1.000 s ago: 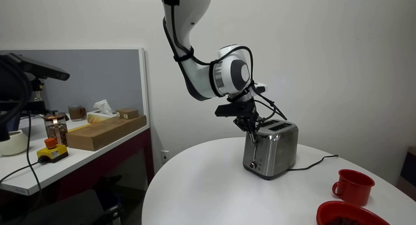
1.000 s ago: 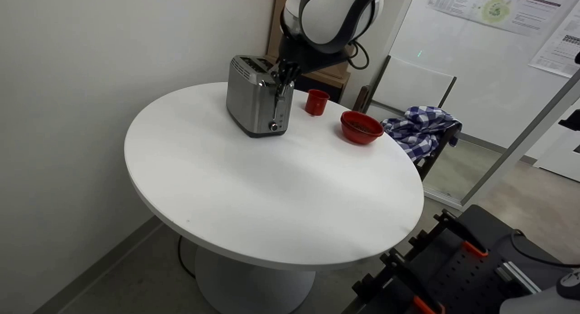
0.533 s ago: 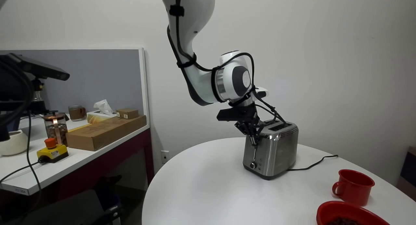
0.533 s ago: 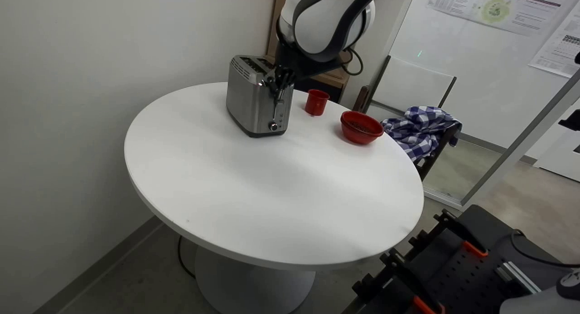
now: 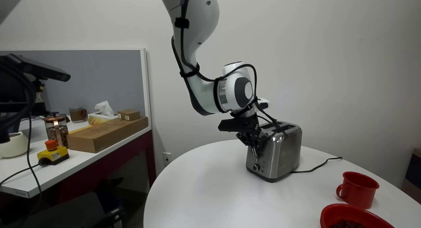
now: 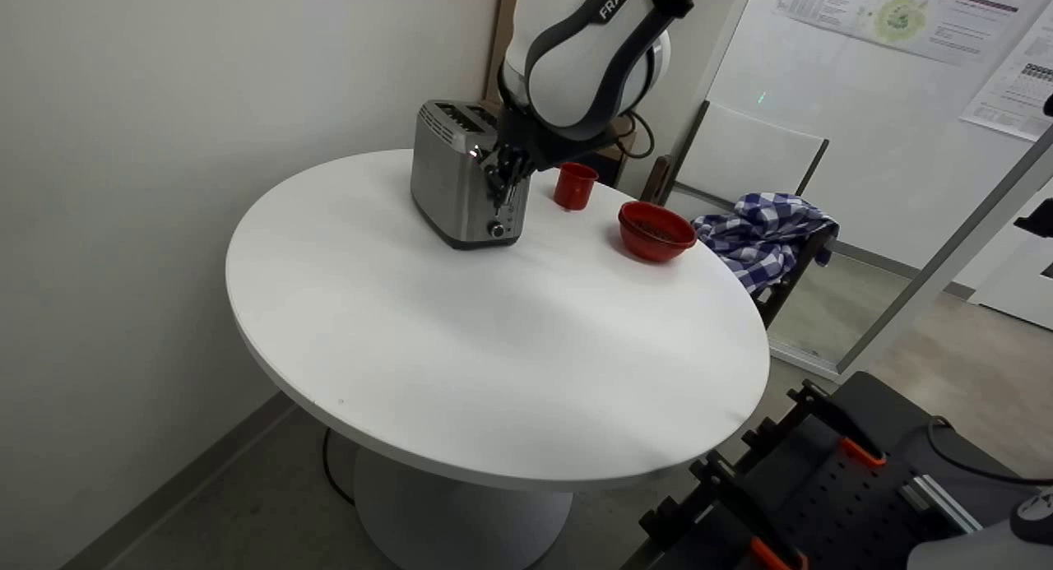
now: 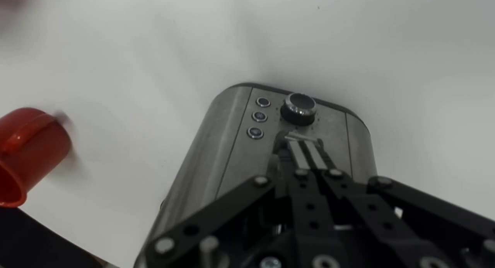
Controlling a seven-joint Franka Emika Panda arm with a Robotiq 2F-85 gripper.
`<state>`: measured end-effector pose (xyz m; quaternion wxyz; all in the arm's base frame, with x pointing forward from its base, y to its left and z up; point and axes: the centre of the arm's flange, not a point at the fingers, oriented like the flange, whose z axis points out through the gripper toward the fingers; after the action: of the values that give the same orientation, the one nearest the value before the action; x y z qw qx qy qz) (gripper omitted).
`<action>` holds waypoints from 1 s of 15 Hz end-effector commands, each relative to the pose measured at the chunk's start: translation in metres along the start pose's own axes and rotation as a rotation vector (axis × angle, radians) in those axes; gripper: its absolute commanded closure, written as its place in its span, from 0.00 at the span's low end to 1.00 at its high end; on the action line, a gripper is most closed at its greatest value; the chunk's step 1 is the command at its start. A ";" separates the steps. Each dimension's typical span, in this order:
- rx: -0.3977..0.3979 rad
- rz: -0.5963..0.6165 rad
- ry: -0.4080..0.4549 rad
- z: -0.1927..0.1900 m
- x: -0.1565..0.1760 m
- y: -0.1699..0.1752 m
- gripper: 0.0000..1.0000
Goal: Push the lever of the toaster down
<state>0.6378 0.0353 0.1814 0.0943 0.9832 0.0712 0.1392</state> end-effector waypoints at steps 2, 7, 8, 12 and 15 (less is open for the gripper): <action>0.016 -0.011 -0.032 0.038 -0.009 -0.013 1.00; 0.036 0.016 -0.066 0.049 -0.012 -0.012 1.00; 0.036 0.023 -0.066 0.049 -0.010 -0.010 1.00; 0.068 0.118 -0.052 0.032 0.001 -0.006 1.00; 0.169 0.257 -0.092 0.004 0.008 -0.005 0.72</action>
<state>0.6373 0.0357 0.1634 0.0441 0.9924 -0.0039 0.1151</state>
